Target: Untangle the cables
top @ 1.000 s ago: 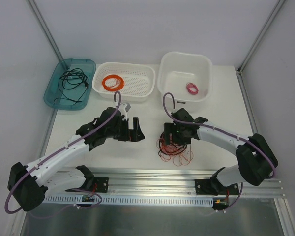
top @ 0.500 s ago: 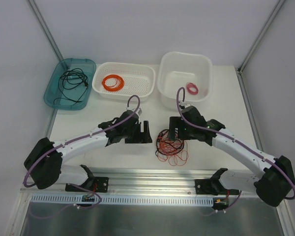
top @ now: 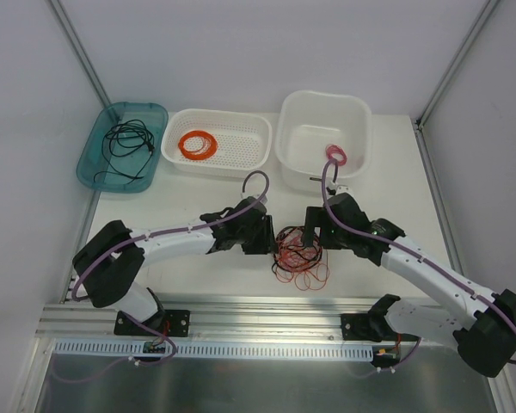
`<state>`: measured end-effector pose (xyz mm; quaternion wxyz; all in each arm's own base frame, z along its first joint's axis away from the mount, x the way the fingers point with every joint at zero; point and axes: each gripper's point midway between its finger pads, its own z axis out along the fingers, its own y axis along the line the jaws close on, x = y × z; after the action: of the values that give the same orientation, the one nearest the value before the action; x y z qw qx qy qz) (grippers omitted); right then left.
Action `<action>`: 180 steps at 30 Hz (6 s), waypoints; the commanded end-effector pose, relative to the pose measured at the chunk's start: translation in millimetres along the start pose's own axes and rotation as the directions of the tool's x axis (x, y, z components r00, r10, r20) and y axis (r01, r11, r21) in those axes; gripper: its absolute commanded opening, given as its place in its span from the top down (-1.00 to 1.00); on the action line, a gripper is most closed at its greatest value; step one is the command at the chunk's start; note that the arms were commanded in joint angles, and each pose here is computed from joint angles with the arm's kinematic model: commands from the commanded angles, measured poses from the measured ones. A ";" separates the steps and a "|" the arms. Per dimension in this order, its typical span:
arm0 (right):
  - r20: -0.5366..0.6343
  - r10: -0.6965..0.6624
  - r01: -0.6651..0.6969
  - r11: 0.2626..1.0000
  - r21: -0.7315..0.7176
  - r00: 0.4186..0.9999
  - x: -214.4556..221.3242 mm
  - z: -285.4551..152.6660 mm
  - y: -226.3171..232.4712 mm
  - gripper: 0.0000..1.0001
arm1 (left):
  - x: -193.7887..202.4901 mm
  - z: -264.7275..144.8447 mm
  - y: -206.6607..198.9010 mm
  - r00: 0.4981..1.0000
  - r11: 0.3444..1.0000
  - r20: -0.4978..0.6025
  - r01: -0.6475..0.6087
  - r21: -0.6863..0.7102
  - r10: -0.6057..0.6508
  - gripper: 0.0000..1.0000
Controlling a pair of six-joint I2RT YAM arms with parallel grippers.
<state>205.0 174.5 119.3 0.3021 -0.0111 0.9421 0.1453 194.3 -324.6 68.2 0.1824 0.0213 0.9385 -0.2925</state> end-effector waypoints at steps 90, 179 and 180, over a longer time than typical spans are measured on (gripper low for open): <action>-0.257 0.316 -0.242 0.929 0.281 0.913 69.6 53.9 -84.9 0.39 | -218.0 -478.9 -41.8 0.333 0.900 0.836 -0.163 -0.404 0.435 1.00; -0.056 0.056 -0.050 0.993 0.110 0.997 -8.2 -24.4 -66.9 -0.94 | -495.9 -284.1 -28.8 0.215 0.894 0.874 -0.209 -0.395 0.437 1.00; -0.057 0.056 -0.050 0.993 0.109 0.997 -7.7 -24.4 -66.8 -0.94 | -494.6 -269.0 -22.7 0.244 0.896 0.866 -0.214 -0.390 0.436 1.00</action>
<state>203.4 104.5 125.9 0.2660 0.0353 0.9573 0.1073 549.4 -154.7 493.5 0.7666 0.0282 0.6337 -0.0992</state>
